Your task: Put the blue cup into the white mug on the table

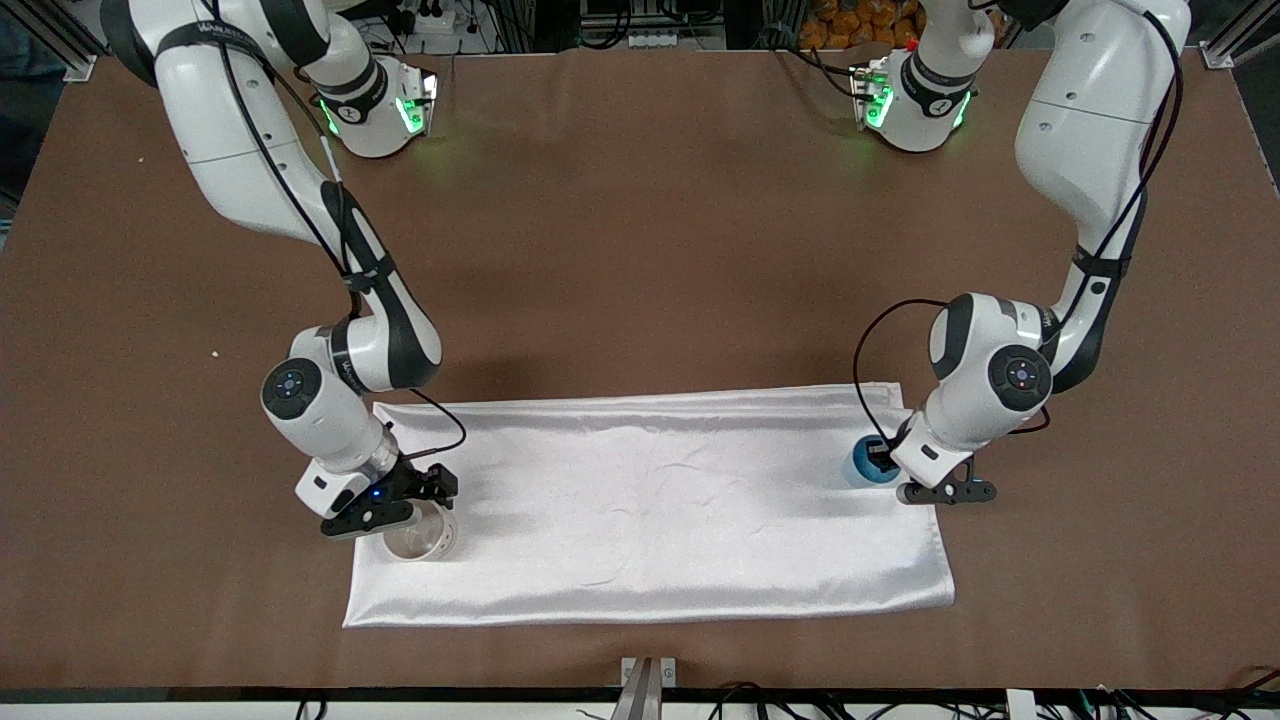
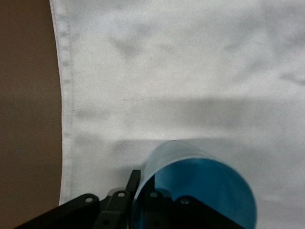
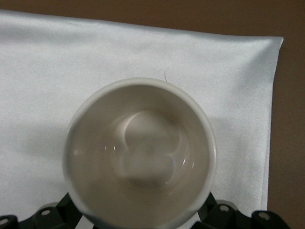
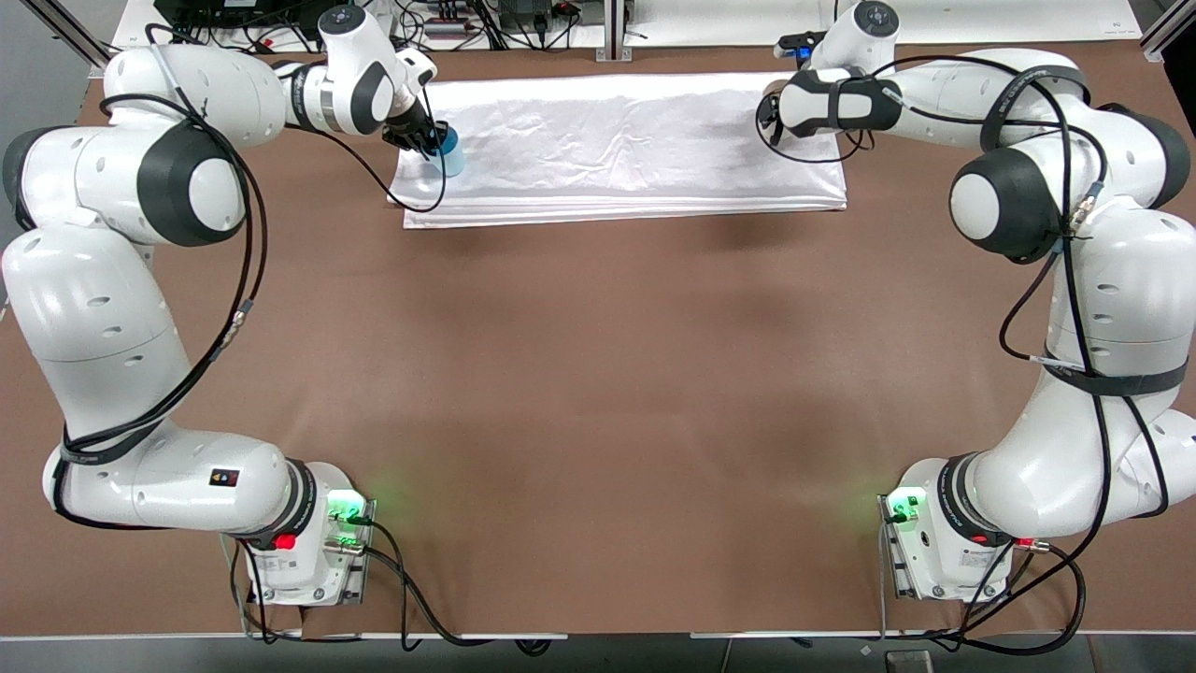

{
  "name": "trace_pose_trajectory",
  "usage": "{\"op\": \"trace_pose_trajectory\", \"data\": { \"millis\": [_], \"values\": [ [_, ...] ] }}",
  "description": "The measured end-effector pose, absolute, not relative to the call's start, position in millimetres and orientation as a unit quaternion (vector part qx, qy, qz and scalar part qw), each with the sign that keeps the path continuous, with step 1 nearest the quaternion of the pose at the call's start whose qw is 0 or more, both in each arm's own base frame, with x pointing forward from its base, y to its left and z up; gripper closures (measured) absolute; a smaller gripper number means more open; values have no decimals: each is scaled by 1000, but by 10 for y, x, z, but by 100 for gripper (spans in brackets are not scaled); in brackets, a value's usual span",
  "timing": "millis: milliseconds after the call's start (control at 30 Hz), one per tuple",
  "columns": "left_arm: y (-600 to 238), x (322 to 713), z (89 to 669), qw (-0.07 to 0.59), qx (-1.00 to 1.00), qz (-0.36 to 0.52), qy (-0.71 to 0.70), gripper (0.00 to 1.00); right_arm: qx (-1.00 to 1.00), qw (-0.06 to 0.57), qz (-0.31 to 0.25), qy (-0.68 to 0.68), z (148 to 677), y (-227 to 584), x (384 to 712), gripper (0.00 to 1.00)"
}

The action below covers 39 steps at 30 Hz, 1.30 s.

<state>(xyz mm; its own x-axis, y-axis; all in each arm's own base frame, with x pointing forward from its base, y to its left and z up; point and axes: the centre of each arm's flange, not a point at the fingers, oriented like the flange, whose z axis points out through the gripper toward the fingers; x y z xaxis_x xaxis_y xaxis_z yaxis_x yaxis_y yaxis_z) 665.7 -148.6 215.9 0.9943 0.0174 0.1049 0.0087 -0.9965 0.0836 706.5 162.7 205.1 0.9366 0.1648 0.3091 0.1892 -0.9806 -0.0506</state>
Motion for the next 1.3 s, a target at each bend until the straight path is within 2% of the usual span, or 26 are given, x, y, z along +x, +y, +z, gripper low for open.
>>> {"op": "trace_pose_trajectory", "data": {
  "millis": [133, 333, 367, 400, 433, 467, 600, 900, 1300],
  "values": [
    [-1503, 6663, 2171, 42, 998, 54, 6, 96, -983, 38, -157, -90, 1950, 1614, 7063, 13],
    [-1499, 6664, 2170, 42, 998, 54, 6, 96, -982, 38, -159, -90, 1943, 1614, 7067, 45],
    [-1499, 6664, 2170, 42, 998, 54, 6, 96, -982, 38, -159, -90, 1947, 1615, 7070, 55],
    [-1499, 6664, 2170, 42, 998, 54, 6, 96, -982, 38, -160, -90, 1950, 1615, 7071, 55],
    [-1499, 6664, 2170, 42, 998, 54, 6, 96, -982, 39, -160, -90, 1952, 1616, 7073, 64],
    [-1499, 6664, 2170, 42, 998, 54, 6, 96, -982, 39, -160, -90, 1953, 1616, 7074, 69],
    [-1497, 6666, 2171, 42, 998, 55, 6, 96, -982, 39, -161, -90, 1959, 1616, 7077, 84],
    [-1484, 6715, 2231, 43, 997, 63, 8, 96, -982, 40, -162, -91, 2044, 1636, 7091, 83],
    [-1479, 6777, 2339, 45, 996, 74, 9, 96, -991, 47, -95, -86, 2560, 1764, 6957, 83]
  ]
}}
